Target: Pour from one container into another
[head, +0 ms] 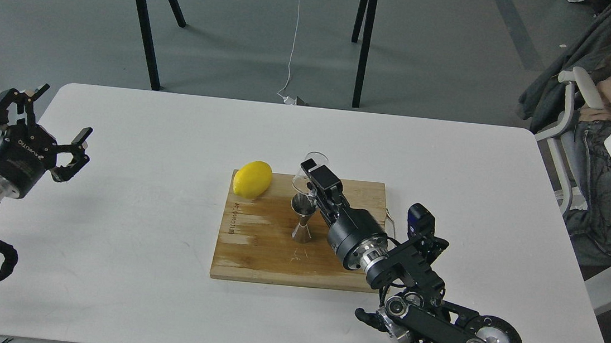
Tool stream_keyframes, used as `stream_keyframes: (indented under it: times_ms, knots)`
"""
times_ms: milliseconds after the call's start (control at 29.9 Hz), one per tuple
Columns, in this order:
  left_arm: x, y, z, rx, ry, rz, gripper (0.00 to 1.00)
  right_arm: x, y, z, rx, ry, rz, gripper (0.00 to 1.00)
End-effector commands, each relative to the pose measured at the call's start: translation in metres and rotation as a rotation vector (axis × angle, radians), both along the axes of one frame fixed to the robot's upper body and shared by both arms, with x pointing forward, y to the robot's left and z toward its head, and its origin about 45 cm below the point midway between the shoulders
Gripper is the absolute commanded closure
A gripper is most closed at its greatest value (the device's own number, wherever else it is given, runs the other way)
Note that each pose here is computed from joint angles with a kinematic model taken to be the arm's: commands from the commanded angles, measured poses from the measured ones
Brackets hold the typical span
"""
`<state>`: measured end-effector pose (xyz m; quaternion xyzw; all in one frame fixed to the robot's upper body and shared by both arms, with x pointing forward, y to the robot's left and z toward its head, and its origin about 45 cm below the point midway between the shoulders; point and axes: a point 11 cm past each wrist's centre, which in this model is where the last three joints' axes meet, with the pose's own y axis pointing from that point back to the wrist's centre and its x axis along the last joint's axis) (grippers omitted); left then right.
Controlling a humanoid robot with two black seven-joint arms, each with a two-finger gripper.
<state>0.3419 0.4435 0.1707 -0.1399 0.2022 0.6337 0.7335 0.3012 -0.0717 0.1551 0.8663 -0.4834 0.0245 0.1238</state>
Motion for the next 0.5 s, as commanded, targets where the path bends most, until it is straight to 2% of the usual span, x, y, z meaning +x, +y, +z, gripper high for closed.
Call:
stream_keyframes:
  times_ms: [0,468]
  knots:
    - [0.000,0.000,0.000,0.000,0.000,0.000,0.00,0.001,-0.004,0.000,-0.007,-0.004,-0.003,0.67]
    - [0.000,0.000,0.000,0.000,0.000,0.000,0.00,0.004,-0.017,0.000,-0.053,-0.049,-0.001,0.67]
